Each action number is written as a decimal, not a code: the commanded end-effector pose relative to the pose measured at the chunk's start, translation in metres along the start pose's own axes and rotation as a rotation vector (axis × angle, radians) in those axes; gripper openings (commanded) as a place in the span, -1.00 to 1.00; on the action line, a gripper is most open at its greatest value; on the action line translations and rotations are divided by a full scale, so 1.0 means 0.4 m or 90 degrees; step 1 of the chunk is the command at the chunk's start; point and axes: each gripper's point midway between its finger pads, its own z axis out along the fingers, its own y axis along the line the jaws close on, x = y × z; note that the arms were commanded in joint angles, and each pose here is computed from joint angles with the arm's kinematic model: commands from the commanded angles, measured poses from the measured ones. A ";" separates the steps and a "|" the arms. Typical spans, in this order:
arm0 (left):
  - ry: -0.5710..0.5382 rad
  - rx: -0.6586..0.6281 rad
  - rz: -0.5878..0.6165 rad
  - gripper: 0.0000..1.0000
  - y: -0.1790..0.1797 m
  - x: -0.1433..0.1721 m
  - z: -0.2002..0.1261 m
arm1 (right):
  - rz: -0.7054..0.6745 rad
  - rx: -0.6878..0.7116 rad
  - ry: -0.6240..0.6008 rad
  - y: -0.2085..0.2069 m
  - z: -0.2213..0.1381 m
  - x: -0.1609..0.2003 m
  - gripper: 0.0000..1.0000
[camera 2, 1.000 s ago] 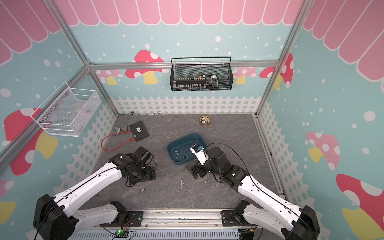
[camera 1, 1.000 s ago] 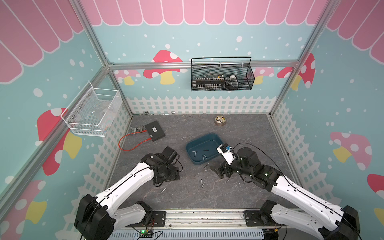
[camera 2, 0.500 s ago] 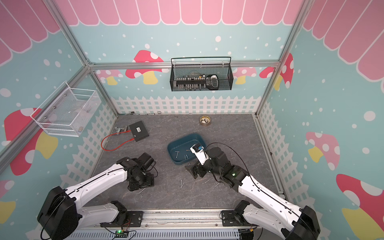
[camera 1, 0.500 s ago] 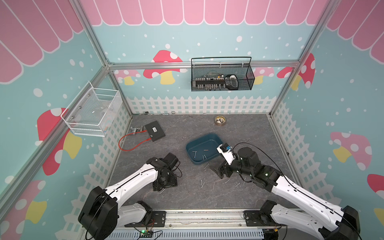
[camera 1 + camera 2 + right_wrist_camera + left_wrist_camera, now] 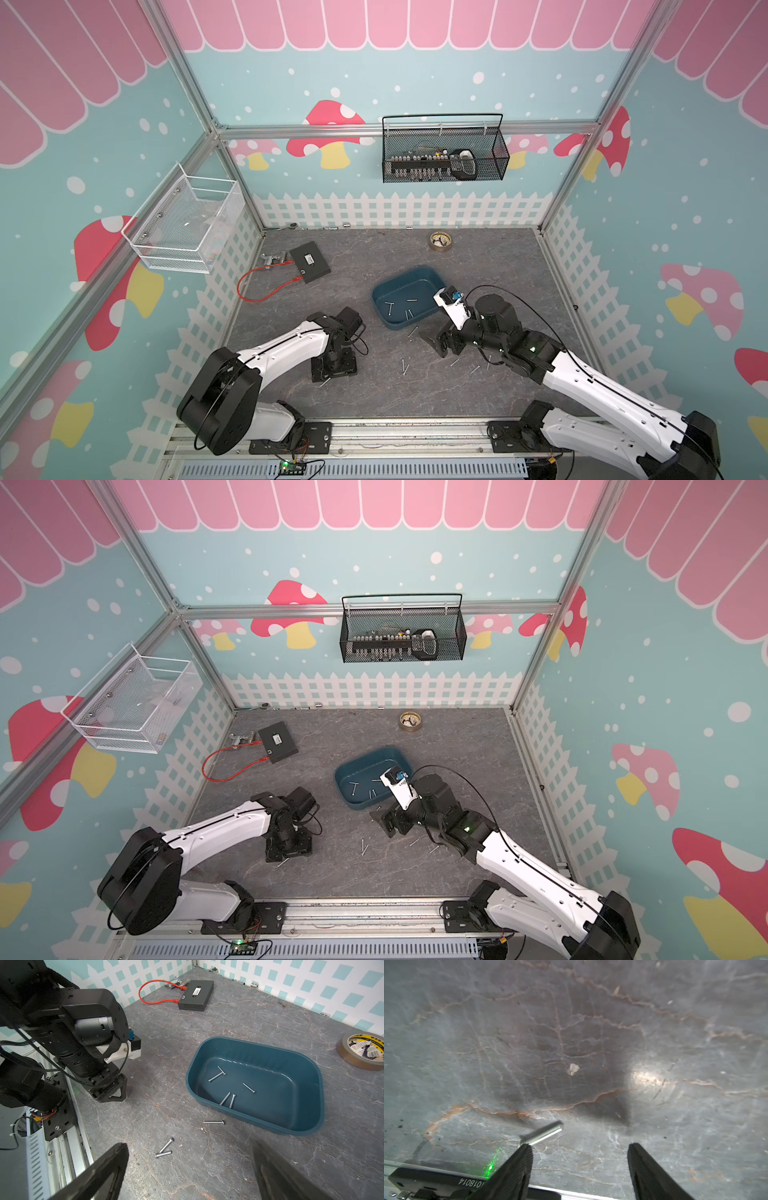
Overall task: Put the screws on the desktop into the storage box
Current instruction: Move the screw at the center of the board.
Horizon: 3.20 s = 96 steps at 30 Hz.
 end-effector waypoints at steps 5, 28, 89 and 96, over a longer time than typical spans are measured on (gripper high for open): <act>0.004 -0.017 0.003 0.48 0.002 -0.006 0.019 | 0.002 0.007 0.001 -0.008 0.005 0.003 0.95; 0.027 -0.024 0.027 -0.06 -0.014 -0.017 0.044 | 0.002 0.006 0.008 -0.008 0.009 0.010 0.94; 0.046 -0.008 0.068 -0.05 -0.032 0.022 0.017 | 0.003 0.001 0.028 -0.007 0.022 0.026 0.95; 0.038 -0.006 0.085 -0.05 -0.046 0.006 0.023 | 0.003 0.001 0.030 -0.006 0.023 0.029 0.94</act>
